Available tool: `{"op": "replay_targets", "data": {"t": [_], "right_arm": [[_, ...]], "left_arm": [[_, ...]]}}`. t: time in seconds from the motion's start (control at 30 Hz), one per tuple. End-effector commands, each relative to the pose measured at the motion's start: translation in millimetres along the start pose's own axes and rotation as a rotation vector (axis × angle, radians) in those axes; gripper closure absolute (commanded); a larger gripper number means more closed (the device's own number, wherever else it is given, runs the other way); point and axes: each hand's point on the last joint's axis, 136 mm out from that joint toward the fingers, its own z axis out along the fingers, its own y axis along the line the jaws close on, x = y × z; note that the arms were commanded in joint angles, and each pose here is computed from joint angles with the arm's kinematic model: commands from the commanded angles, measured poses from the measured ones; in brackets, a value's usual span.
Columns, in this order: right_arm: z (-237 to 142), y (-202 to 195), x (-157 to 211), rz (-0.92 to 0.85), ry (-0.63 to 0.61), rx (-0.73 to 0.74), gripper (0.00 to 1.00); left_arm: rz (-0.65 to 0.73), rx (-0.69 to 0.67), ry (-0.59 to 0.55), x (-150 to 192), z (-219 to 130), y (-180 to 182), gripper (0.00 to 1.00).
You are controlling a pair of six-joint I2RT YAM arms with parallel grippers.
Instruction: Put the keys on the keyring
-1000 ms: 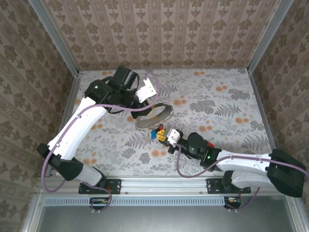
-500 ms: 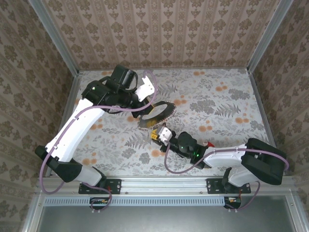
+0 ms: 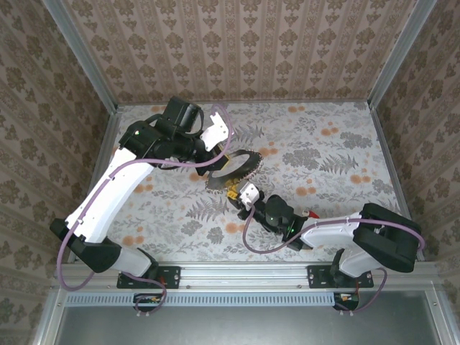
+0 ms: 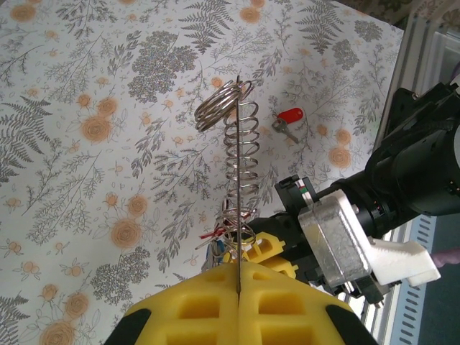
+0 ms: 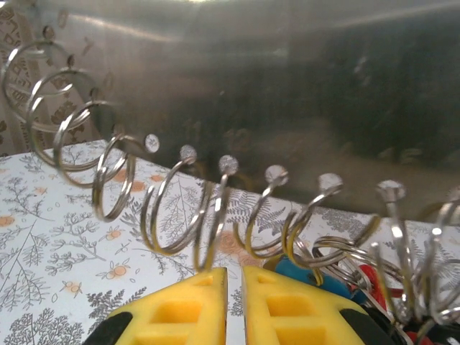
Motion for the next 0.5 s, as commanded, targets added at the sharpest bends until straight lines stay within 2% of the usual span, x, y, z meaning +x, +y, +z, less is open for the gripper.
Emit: {"op": "replay_targets", "data": {"t": [0.0,0.47], "right_arm": [[-6,-14,-11,0.051,-0.048,0.052,0.84],[-16,-12,-21,0.049,-0.080,0.010,0.81]], "left_arm": [[0.014,0.013,-0.056,-9,-11,-9,1.00],[0.005,0.007,-0.068,-11,-10,-7,1.00]]}}
